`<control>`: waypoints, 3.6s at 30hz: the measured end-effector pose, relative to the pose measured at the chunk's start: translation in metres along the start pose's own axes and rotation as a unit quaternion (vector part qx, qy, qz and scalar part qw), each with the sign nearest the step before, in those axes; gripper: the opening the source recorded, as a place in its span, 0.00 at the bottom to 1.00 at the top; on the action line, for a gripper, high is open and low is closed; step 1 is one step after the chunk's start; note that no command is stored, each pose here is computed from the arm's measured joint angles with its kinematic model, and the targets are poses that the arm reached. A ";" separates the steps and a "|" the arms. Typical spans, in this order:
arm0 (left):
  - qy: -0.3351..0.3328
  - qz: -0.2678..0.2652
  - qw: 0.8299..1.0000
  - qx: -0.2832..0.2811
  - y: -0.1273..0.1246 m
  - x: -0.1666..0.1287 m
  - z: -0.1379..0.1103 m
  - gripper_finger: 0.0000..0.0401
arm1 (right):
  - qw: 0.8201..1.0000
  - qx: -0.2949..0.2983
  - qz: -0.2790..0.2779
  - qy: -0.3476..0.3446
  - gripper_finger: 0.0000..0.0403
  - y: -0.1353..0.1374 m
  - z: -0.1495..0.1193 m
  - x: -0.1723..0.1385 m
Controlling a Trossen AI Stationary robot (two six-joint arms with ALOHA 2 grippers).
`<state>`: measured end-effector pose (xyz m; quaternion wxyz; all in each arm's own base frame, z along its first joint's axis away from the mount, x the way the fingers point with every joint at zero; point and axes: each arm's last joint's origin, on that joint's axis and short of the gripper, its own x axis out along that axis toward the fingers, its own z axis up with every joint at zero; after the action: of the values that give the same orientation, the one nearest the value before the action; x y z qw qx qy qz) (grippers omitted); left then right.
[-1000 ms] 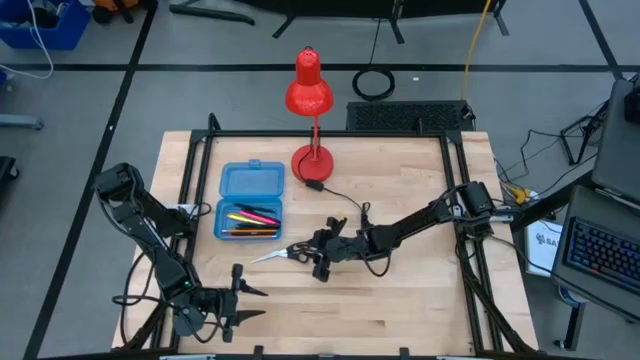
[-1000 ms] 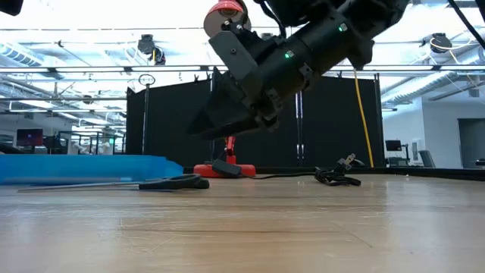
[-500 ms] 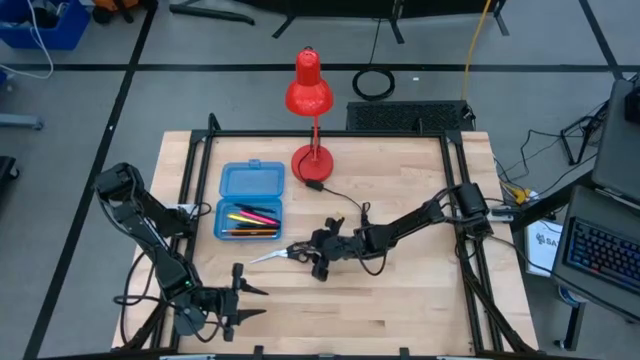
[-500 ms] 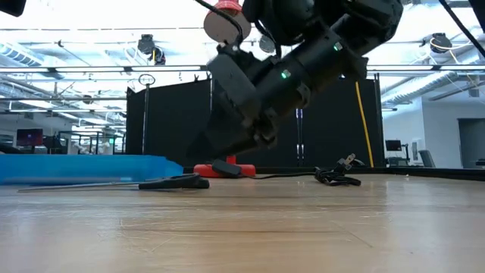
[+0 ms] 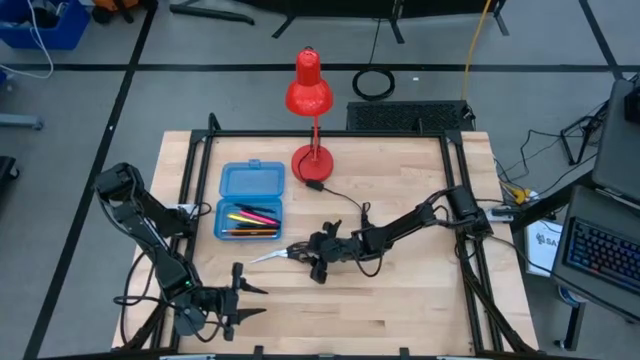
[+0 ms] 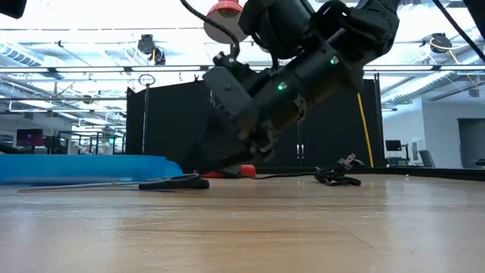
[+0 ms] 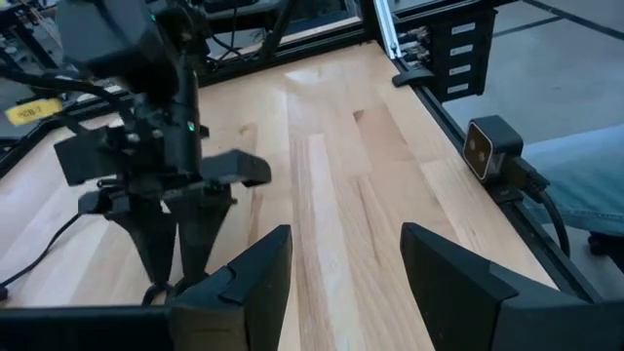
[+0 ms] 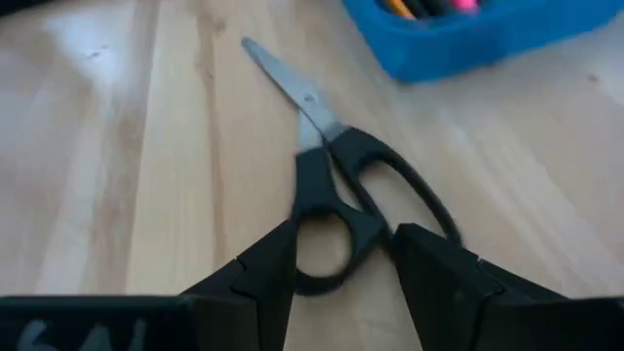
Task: Pick & place school supplies into a supply box
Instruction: Put the black scissors into the blue supply box
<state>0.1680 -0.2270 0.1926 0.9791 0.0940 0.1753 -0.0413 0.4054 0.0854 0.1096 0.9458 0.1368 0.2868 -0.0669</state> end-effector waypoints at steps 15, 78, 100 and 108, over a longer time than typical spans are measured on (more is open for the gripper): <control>0.006 0.014 1.000 -0.007 0.002 0.000 -0.002 0.50 | 1.000 -0.005 -0.017 0.020 0.40 -0.006 -0.005 0.014; 0.002 0.019 1.000 -0.007 0.002 0.000 -0.002 0.50 | 0.944 -0.223 -0.158 -0.188 0.01 0.007 0.060 -0.024; 0.000 0.025 1.000 -0.010 0.002 0.001 -0.002 0.50 | 0.878 -0.321 -0.270 -0.231 0.01 -0.023 0.090 -0.027; 0.001 0.027 1.000 -0.010 0.003 0.001 -0.002 0.50 | 0.892 -0.243 -0.252 -0.286 0.01 -0.042 0.093 -0.008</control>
<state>0.1685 -0.2241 0.1913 0.9807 0.0891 0.1737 -0.0133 0.4385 0.0183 0.1788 0.9420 -0.1991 0.0362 -0.2676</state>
